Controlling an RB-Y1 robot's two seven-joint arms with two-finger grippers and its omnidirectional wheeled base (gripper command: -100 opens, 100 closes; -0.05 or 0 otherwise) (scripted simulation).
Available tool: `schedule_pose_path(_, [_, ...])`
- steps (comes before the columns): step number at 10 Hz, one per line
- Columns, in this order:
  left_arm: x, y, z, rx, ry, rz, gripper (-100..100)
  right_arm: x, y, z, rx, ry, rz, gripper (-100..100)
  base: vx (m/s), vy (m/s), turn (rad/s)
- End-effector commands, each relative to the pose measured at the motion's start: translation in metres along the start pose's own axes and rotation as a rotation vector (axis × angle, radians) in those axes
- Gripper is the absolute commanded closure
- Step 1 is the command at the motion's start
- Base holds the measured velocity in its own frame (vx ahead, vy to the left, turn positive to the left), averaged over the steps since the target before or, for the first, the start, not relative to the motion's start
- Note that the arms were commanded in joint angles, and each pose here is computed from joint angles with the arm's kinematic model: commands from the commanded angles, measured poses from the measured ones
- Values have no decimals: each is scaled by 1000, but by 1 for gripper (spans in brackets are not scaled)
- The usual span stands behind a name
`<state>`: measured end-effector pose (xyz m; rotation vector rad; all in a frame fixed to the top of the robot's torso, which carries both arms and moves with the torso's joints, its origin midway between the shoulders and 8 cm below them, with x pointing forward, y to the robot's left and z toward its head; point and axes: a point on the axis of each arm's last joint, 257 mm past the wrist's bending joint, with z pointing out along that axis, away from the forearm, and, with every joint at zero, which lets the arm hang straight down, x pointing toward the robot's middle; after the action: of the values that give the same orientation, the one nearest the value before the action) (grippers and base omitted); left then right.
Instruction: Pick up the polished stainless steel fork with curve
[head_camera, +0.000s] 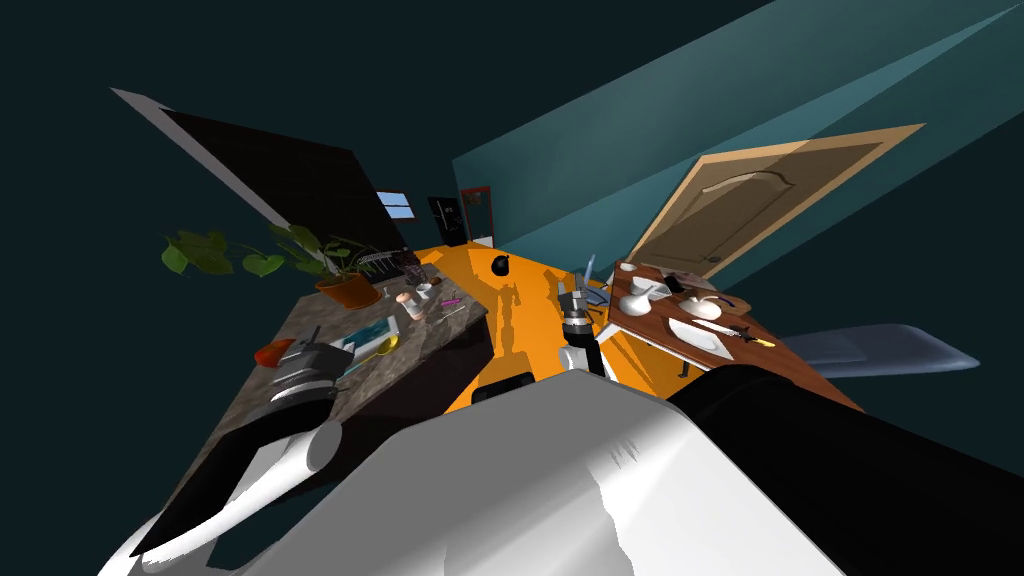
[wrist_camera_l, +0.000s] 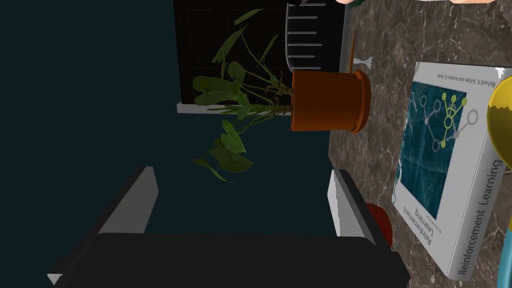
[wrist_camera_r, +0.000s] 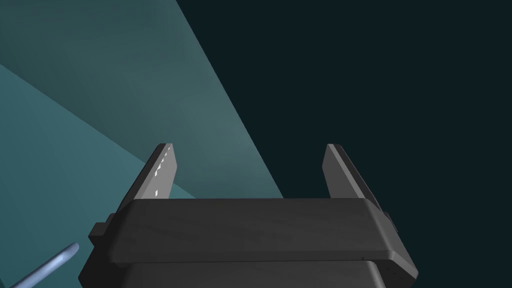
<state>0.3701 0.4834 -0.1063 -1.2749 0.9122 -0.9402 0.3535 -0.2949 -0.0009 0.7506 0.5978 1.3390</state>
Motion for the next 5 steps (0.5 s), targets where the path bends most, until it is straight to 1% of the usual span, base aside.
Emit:
schedule_pose_path(1, [-19, 2, 0, -33, -29, -7, -100, 0, 0, 0, 0, 0, 0, 0, 3, -45, -111])
schedule_pose_path(2, [-19, 7, 0, -52, -32, -8, -100, 0, 0, 0, 0, 0, 0, 0, 2, -44, -67])
schedule_pose_path(3, [-36, 7, 0, -69, -58, -17, -100, 0, 0, 0, 0, 0, 0, 0, 1, -66, -113])
schedule_pose_path(4, [-37, 15, -1, -101, -62, -18, -100, 0, 0, 0, 0, 0, 0, 0, 9, -55, -67])
schedule_pose_path(5, [-38, 17, -1, -107, -63, -18, -100, 0, 0, 0, 0, 0, 0, 0, 10, -27, 1])
